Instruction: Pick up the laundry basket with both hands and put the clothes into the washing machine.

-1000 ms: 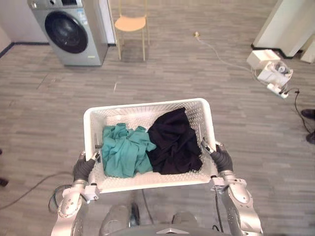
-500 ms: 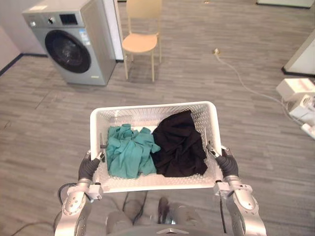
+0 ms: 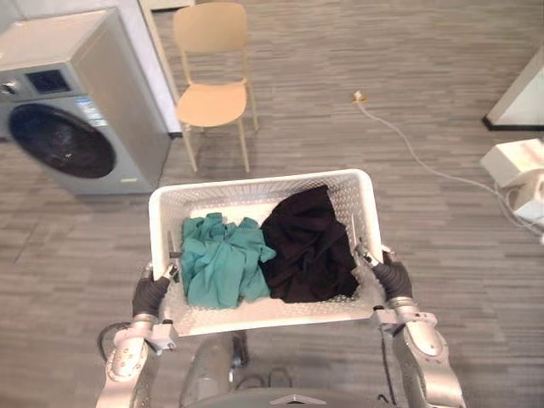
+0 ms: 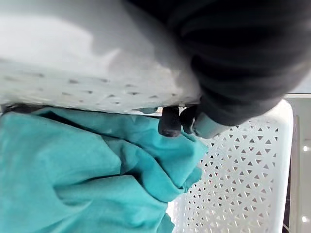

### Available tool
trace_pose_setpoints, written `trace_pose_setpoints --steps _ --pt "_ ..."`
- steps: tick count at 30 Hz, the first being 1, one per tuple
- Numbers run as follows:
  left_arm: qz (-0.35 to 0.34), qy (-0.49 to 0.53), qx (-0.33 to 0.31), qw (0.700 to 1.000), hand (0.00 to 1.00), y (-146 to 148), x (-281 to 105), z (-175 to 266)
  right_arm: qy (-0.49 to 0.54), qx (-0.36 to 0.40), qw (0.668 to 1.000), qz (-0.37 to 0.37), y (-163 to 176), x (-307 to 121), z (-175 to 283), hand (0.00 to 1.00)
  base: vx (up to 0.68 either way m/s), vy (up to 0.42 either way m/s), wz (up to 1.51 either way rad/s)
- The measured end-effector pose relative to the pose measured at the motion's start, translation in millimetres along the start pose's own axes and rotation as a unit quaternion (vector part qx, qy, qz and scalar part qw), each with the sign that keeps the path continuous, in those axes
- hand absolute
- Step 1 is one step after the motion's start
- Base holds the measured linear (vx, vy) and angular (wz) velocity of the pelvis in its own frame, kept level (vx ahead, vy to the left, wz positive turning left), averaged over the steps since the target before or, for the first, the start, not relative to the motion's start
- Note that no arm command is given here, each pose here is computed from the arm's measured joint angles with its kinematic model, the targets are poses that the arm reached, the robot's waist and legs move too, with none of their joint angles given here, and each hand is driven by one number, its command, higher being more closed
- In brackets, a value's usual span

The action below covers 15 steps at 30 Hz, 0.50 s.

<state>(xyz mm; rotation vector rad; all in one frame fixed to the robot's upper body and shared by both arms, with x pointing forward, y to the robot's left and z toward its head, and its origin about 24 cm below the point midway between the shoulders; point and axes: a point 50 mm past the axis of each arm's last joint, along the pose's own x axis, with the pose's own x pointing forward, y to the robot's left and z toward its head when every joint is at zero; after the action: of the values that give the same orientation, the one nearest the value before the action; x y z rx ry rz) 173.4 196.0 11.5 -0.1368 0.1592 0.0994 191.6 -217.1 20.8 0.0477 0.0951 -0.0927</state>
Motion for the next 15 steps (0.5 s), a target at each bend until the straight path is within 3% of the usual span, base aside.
trace_pose_setpoints --steps 7,15 --pt "-0.005 0.008 0.012 1.0 1.0 2 7 -1 0.008 0.009 1.0 -0.007 3 -8 -6 1.0 0.77 0.054 0.5" --pt "0.004 0.01 0.004 1.0 1.0 -2 3 -6 0.01 0.002 1.0 -0.009 -4 -11 -3 1.0 0.75 -0.223 0.52"
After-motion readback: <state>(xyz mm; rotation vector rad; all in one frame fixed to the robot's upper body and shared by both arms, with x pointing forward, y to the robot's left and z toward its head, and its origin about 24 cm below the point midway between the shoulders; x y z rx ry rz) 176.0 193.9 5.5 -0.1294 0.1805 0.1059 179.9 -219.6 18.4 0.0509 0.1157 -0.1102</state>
